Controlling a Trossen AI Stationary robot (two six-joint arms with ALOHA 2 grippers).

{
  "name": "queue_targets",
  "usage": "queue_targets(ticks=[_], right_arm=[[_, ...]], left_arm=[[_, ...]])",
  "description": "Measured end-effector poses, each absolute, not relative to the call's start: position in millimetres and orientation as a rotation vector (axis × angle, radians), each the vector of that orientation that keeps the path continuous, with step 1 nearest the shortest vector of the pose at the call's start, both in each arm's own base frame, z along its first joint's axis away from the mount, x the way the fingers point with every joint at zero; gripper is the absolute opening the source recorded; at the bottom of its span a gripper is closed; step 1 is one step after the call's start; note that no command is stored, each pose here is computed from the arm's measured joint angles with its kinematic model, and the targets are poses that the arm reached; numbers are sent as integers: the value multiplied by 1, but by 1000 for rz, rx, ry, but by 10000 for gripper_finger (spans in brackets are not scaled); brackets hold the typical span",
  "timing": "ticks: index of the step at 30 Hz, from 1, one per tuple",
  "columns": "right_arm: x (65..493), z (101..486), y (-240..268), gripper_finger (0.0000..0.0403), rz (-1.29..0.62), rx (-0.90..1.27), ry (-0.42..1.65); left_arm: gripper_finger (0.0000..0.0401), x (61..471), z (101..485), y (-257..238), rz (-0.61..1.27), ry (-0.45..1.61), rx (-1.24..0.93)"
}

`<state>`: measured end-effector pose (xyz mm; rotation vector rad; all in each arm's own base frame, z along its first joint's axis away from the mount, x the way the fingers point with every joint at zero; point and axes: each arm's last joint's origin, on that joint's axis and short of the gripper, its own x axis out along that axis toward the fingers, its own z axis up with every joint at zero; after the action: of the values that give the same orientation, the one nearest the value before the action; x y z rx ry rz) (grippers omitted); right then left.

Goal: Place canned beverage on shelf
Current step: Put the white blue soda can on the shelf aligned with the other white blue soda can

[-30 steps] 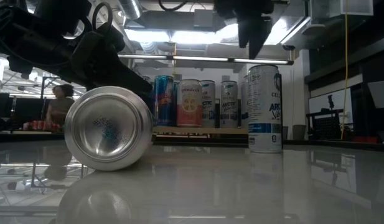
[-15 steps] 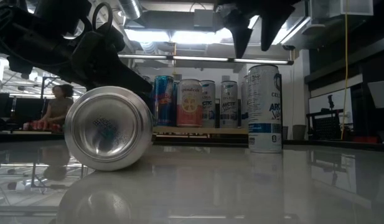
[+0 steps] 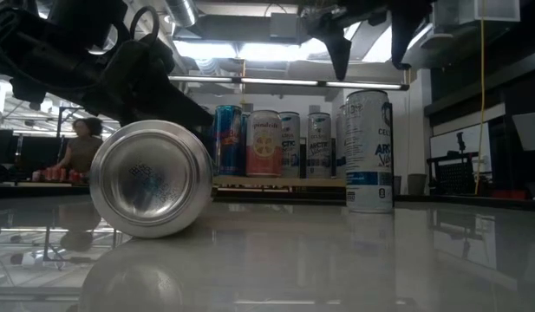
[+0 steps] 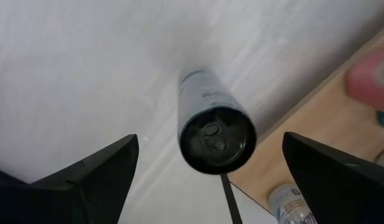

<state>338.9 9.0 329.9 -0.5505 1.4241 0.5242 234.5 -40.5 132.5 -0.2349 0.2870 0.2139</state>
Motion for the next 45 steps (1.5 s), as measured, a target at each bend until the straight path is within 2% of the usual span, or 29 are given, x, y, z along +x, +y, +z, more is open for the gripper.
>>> queue_targets(ticks=[8, 14, 20, 25, 45], right_arm=[[338, 329, 9, 386, 557, -577, 1432], [337, 313, 7, 386, 549, -623, 1499], [343, 304, 6, 386, 503, -665, 1466], [342, 296, 6, 386, 537, -688, 1480], [340, 273, 6, 386, 534, -664, 1521]], left_arm=[[364, 235, 133, -40, 218, 286, -238], [364, 235, 133, -40, 219, 285, -239], [364, 235, 133, -40, 218, 285, -239], [364, 235, 133, -40, 219, 285, -239], [364, 235, 133, -40, 219, 285, -237]])
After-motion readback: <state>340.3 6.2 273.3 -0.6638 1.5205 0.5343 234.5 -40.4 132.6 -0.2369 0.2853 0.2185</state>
